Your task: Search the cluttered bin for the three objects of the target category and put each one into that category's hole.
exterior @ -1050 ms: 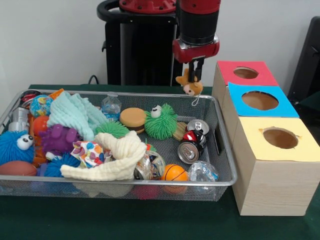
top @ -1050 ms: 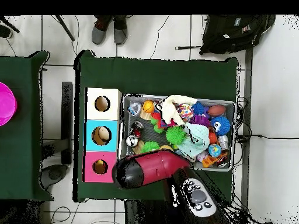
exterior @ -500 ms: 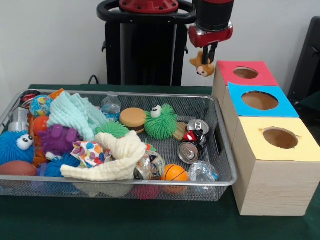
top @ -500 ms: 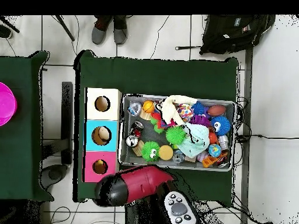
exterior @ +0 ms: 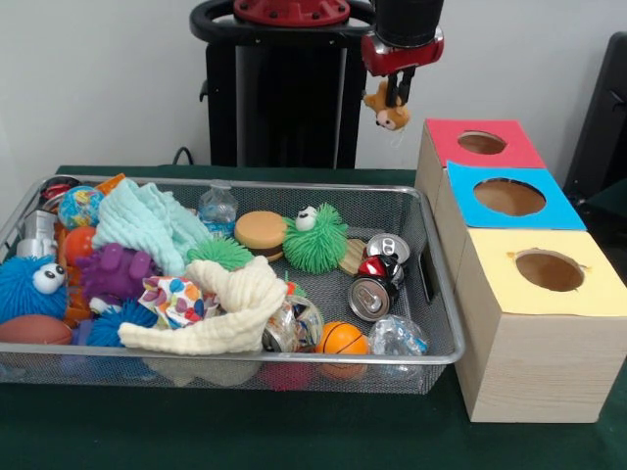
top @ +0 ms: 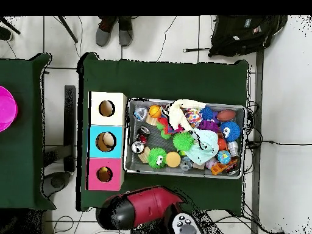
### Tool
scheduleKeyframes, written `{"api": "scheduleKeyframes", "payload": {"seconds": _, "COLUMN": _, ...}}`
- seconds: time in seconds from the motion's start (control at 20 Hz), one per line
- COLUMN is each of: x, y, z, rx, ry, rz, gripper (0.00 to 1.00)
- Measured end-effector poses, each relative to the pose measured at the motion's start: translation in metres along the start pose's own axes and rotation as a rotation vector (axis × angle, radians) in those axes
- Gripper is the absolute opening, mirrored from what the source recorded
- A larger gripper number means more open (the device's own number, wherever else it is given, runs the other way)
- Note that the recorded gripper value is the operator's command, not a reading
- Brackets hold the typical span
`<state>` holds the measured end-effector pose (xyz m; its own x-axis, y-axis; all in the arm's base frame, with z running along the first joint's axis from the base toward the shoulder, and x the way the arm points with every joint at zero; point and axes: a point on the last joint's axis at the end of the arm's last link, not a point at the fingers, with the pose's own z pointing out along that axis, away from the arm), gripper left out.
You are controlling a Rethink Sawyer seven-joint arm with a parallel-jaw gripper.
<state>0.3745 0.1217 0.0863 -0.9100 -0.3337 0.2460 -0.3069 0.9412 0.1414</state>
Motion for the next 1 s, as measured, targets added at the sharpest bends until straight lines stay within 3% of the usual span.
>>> {"api": "scheduleKeyframes", "payload": {"seconds": 0.45, "x": 0.002, "y": -0.025, "z": -0.004, "rx": -0.019, "ry": 0.001, "rz": 0.113, "gripper": 0.0}}
{"api": "scheduleKeyframes", "payload": {"seconds": 1.0, "x": -0.009, "y": -0.001, "z": -0.005, "rx": -0.033, "ry": -0.007, "rz": 0.122, "gripper": 0.0}}
